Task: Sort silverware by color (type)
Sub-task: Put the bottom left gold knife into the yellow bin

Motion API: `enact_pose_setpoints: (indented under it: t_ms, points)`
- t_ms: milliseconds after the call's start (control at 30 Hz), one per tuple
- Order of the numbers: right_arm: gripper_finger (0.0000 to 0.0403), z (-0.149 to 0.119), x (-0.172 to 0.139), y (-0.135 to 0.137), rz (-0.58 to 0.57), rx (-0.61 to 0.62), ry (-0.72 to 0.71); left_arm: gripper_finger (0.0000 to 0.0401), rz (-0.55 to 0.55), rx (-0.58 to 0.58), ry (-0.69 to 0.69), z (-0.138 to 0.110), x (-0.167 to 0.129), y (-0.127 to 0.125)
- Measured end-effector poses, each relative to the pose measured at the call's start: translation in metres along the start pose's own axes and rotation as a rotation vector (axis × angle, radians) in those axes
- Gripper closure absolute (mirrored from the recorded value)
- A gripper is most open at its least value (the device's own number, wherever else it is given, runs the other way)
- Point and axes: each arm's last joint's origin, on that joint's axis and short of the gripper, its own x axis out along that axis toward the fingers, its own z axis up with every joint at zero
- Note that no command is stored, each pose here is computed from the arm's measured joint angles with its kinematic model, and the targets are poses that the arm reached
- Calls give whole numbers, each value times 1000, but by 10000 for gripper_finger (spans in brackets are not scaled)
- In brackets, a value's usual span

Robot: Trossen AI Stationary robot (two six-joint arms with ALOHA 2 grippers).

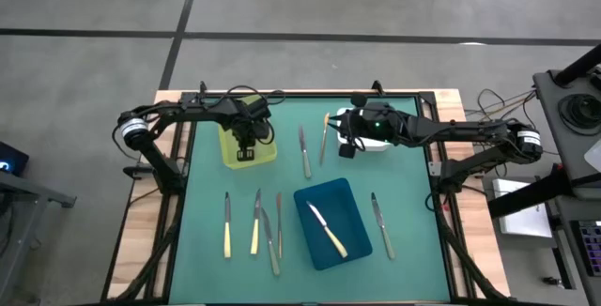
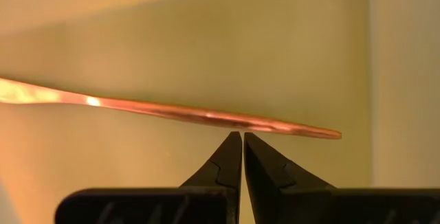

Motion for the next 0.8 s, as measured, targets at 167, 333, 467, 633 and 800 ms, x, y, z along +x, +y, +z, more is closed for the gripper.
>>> enact_pose_setpoints:
  t_ms: [167,333,467,633,800]
  points:
    - [344,4,0,-2,-16,-1,-37,401,11,13,4,-1,2,0]
    - [344,7,0,-3,-28,-4,-67,401,45,16,17,-1,2,1]
    - [344,15,-1,-7,-61,45,-150,401,32,26,43,-4,2,0]
    - [344,18,-3,-8,-73,54,-183,401,34,0,60,-6,2,1]
    - [344,29,-6,-13,-90,45,-218,401,20,-17,26,-4,2,2]
